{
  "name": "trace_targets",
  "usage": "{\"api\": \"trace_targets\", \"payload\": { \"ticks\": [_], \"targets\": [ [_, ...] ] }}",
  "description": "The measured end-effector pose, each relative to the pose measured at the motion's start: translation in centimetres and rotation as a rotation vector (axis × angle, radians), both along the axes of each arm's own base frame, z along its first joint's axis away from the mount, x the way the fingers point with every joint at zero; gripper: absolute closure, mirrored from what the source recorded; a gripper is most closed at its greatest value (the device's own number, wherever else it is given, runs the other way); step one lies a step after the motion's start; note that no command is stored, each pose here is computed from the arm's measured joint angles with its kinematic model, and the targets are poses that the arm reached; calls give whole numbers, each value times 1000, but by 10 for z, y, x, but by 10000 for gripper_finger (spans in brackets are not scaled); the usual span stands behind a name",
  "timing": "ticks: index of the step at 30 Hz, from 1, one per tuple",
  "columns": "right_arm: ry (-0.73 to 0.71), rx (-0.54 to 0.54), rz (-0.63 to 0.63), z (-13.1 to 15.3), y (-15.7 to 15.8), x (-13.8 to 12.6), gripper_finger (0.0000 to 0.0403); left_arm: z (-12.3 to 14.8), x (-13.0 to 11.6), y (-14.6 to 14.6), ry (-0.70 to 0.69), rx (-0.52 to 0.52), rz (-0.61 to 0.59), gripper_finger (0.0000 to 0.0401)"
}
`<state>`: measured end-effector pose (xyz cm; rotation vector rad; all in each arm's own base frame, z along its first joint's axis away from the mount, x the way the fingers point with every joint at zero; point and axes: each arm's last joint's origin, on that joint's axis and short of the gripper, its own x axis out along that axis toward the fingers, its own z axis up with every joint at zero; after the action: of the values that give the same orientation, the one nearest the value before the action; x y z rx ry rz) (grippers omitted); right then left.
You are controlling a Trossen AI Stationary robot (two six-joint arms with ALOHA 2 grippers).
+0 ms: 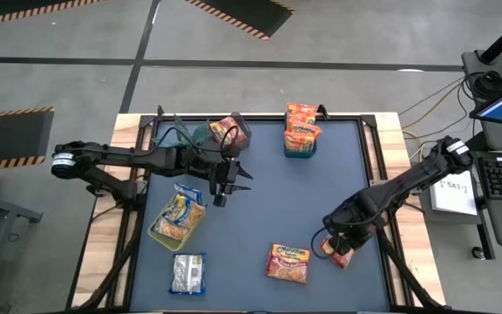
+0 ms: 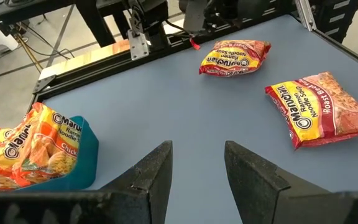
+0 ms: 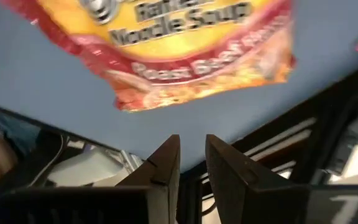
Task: Sort Maruchan noodles
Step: Put the red noodle pack into the black bin
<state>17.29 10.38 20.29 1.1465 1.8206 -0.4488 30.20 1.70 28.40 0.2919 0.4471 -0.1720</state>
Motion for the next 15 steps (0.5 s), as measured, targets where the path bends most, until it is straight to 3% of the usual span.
{"api": "trace_targets", "payload": {
  "ticks": [8, 12, 15],
  "targets": [
    [-36, 5, 114, -22, 8, 16, 337, 0, 0, 0, -1, 0, 0, 271],
    [-111, -108, 176, -28, 5, 31, 337, 0, 0, 0, -3, 1, 0, 271],
    [-268, -271, 226, -18, -4, 51, 337, 1, 0, 0, -11, 3, -1, 271]
  ]
}}
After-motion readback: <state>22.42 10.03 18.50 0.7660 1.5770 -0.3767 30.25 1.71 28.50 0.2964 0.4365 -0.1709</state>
